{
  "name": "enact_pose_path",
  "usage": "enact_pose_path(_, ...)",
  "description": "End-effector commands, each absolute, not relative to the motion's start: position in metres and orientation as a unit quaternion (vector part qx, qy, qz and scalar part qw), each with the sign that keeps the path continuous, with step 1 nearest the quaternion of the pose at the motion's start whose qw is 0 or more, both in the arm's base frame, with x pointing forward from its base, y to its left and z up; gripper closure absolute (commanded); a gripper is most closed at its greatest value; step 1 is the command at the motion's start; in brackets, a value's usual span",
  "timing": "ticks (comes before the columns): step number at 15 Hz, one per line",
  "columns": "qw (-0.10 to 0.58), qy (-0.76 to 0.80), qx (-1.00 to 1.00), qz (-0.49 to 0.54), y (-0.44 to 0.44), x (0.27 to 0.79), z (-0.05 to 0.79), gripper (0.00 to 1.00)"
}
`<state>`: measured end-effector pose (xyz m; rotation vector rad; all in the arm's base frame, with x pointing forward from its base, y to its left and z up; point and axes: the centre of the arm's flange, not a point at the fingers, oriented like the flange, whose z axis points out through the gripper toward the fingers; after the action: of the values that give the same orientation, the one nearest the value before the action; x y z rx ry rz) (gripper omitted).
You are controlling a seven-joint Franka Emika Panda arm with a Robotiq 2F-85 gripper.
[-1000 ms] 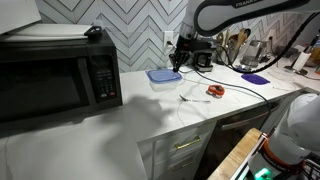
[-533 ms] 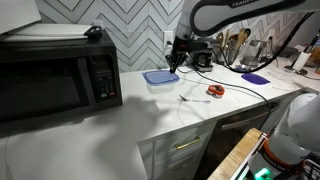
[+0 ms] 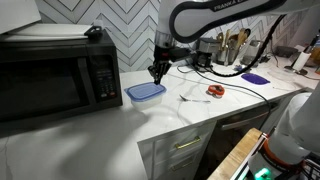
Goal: Move the lid to the left and place it on the bowl
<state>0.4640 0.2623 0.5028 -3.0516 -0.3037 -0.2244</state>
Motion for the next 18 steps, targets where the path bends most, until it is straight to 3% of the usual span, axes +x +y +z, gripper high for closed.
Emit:
enact_pose_path(1,0.044,-0.119,-0.991,-0.044,0.300,0.478,0.496,0.98)
enact_pose_path(7,0.050,-0.115,-0.992,-0.030,0.353,0.489,0.479,0.98)
enact_pose_path(14,-0.041,-0.074,-0.995,-0.048,0.389,0.477,0.457,0.98)
enact_pose_path(18,-0.047,-0.059,-0.992,-0.101,0.405,0.468,0.459,0.98)
